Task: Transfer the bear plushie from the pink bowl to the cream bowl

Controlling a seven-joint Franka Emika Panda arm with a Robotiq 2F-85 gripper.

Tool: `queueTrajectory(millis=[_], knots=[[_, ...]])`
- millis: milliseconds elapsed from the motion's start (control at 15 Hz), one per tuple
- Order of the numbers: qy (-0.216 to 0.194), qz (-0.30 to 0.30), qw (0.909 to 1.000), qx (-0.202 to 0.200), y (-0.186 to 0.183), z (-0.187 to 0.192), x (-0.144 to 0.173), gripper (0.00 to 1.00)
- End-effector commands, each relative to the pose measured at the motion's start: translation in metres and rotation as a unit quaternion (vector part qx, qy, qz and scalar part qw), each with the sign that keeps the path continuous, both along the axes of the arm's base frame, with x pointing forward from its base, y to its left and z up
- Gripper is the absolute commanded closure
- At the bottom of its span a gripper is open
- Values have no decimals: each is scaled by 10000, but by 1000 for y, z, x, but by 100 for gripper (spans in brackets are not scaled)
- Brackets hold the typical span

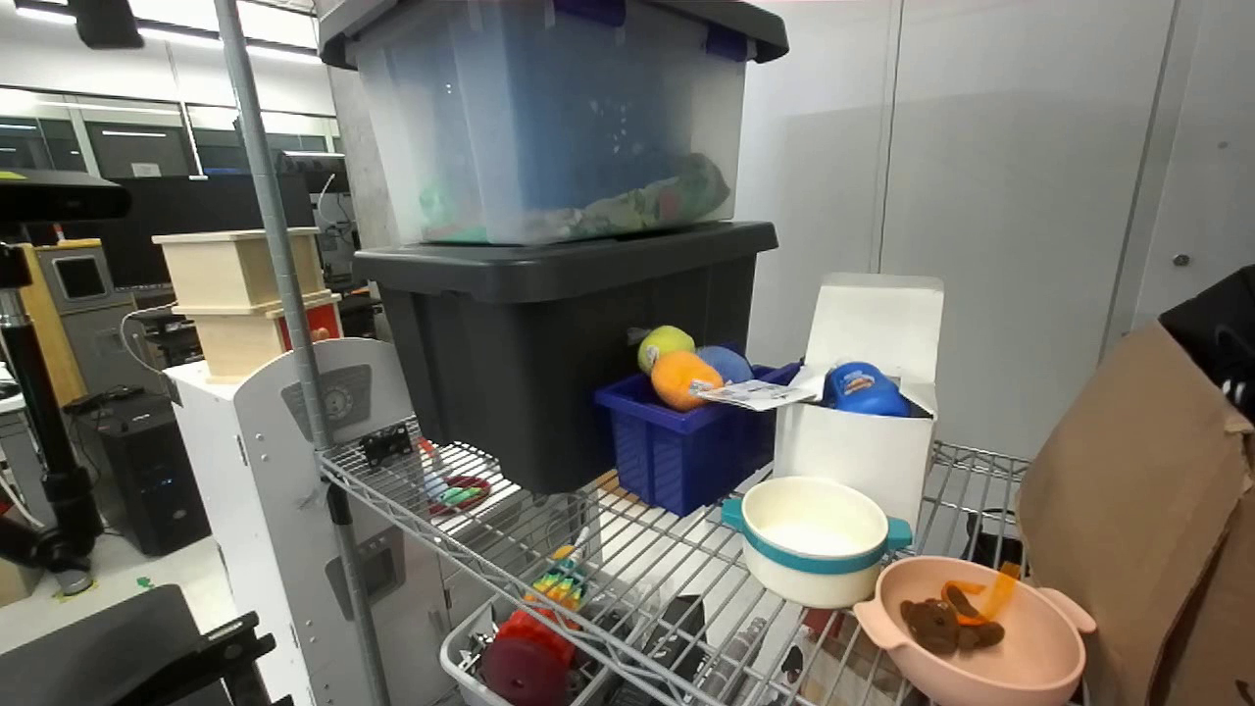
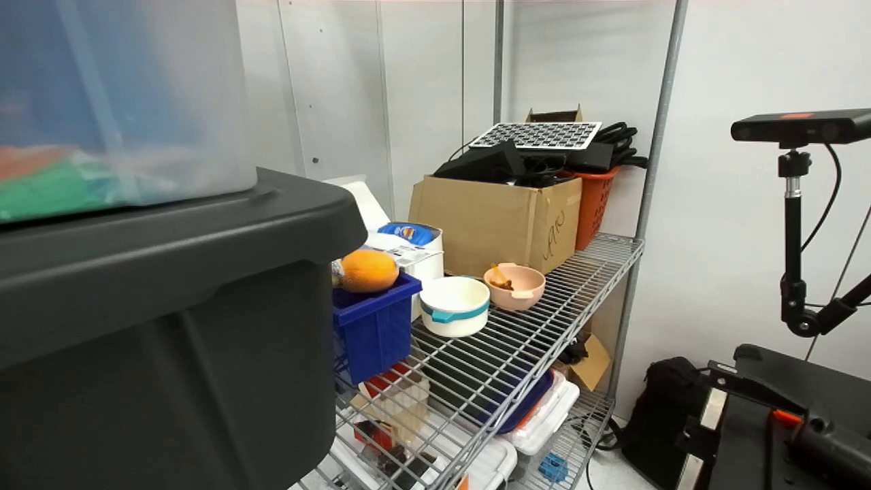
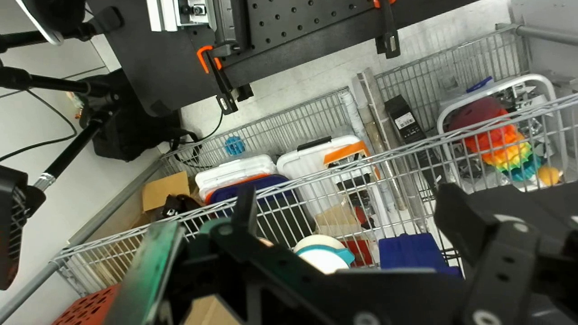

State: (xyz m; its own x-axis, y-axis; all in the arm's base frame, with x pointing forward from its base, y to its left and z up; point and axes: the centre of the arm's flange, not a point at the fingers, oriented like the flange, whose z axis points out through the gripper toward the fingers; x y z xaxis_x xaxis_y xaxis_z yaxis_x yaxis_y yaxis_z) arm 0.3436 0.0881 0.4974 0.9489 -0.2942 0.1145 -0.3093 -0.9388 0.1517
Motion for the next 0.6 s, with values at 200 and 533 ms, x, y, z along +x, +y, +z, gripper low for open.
queueTrajectory(millis=[200, 533], knots=[[1, -157, 9998, 119, -31, -7, 36, 0], [65, -150, 9997, 183, -48, -32, 58, 0]])
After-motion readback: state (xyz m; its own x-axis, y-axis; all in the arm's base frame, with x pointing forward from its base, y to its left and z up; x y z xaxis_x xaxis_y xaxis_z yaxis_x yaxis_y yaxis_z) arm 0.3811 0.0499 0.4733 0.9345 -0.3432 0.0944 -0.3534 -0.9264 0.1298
